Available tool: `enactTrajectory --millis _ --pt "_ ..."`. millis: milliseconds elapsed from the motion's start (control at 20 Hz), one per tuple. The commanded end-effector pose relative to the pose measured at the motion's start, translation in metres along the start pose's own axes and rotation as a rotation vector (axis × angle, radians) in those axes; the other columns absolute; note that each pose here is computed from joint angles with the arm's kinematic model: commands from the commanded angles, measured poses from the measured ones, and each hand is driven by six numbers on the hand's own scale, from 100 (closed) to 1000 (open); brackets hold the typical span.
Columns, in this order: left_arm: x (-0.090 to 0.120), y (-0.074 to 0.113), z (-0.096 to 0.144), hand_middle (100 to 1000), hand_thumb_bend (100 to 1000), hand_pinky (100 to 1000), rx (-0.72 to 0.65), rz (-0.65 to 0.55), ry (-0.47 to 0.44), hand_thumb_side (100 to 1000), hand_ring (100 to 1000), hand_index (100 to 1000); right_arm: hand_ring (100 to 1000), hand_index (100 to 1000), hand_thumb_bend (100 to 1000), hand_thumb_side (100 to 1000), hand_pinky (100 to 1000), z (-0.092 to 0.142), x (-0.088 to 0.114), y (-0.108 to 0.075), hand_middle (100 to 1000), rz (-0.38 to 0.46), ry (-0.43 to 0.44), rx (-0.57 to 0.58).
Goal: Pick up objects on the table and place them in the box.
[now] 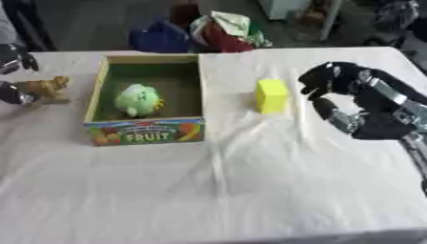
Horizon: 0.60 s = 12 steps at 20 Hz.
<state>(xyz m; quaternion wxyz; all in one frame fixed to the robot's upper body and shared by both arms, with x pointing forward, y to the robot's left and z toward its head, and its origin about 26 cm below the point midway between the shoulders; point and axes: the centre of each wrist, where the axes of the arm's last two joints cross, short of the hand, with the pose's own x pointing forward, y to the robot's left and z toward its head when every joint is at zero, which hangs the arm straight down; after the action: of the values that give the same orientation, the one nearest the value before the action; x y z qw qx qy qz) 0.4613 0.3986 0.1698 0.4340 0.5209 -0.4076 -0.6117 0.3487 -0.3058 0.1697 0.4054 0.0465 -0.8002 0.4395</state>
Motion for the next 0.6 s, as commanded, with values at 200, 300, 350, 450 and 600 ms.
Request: enactTrajectory --millis 200,300,350,450,600 --pt "-0.009 0.013 0.000 626 410 677 0.030 -0.005 0.075 247 628 729 735 766 179 462 685 -0.002 0.005 -0.007 761 0.027 -0.014 0.001" --pt "-0.008 0.010 0.000 632 406 676 0.032 -0.015 0.104 244 630 730 735 766 178 464 685 -0.003 0.005 -0.007 761 0.027 -0.015 0.002" --pt "-0.008 0.008 0.000 631 402 675 0.031 -0.018 0.120 243 628 729 735 766 178 465 685 -0.003 0.005 -0.007 761 0.027 -0.017 0.003" --pt "-0.008 0.004 0.000 617 391 666 0.025 -0.023 0.142 238 618 721 735 766 176 468 685 -0.003 0.005 -0.006 761 0.028 -0.017 0.003" --pt "-0.008 -0.001 0.000 580 351 641 0.013 -0.028 0.163 213 583 691 735 766 174 471 685 -0.003 0.004 -0.006 761 0.029 -0.017 0.003"
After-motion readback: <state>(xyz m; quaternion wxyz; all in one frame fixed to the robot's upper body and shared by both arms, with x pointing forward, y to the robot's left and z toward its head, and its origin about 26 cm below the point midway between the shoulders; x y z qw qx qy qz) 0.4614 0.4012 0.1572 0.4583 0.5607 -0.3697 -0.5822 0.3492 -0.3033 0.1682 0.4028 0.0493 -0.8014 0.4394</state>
